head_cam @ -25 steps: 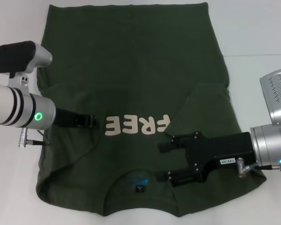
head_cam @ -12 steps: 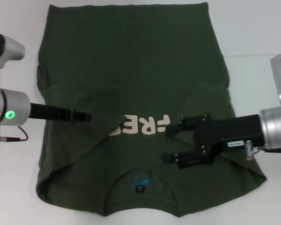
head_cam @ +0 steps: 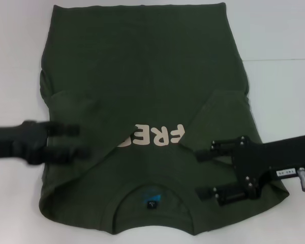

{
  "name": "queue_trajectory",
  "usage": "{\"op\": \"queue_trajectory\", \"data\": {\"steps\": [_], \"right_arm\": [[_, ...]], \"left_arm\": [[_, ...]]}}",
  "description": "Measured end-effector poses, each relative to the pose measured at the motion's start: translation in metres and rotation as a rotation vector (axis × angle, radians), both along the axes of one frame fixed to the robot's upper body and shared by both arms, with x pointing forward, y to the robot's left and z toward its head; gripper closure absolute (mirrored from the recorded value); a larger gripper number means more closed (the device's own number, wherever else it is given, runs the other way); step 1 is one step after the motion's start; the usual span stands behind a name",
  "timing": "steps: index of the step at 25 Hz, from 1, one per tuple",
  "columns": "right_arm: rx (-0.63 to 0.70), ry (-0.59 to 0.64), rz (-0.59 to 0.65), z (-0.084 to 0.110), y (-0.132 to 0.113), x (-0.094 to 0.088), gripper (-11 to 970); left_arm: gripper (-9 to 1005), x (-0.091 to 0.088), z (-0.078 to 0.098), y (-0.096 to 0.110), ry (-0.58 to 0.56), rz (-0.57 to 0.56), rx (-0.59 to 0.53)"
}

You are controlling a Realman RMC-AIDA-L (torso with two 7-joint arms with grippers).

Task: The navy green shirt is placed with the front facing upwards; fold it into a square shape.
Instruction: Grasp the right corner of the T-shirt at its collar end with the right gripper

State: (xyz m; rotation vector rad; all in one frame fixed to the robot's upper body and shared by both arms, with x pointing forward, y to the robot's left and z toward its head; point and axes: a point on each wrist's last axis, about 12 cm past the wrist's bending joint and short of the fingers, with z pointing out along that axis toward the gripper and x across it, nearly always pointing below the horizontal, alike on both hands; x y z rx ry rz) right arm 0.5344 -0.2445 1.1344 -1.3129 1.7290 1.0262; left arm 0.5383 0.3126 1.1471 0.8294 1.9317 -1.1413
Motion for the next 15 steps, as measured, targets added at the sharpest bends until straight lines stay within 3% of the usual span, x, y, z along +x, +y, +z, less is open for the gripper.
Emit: {"op": "queue_trajectory", "data": {"steps": [3,6,15], "right_arm": [[-0.027,0.027,-0.003,0.0,-0.005,-0.004,115],[-0.044,0.06,-0.051,0.003,-0.013,-0.004,118],[-0.113,0.221,-0.436,0.046,-0.065,0.009,124]], "left_arm": [[44,-0.019,-0.001,0.009,0.017,-0.135,-0.054],[44,-0.03,-0.008,0.005,0.027,-0.202,-0.044],[46,-0.022,-0.01,-0.015,0.022,-0.264,-0.026]]}}
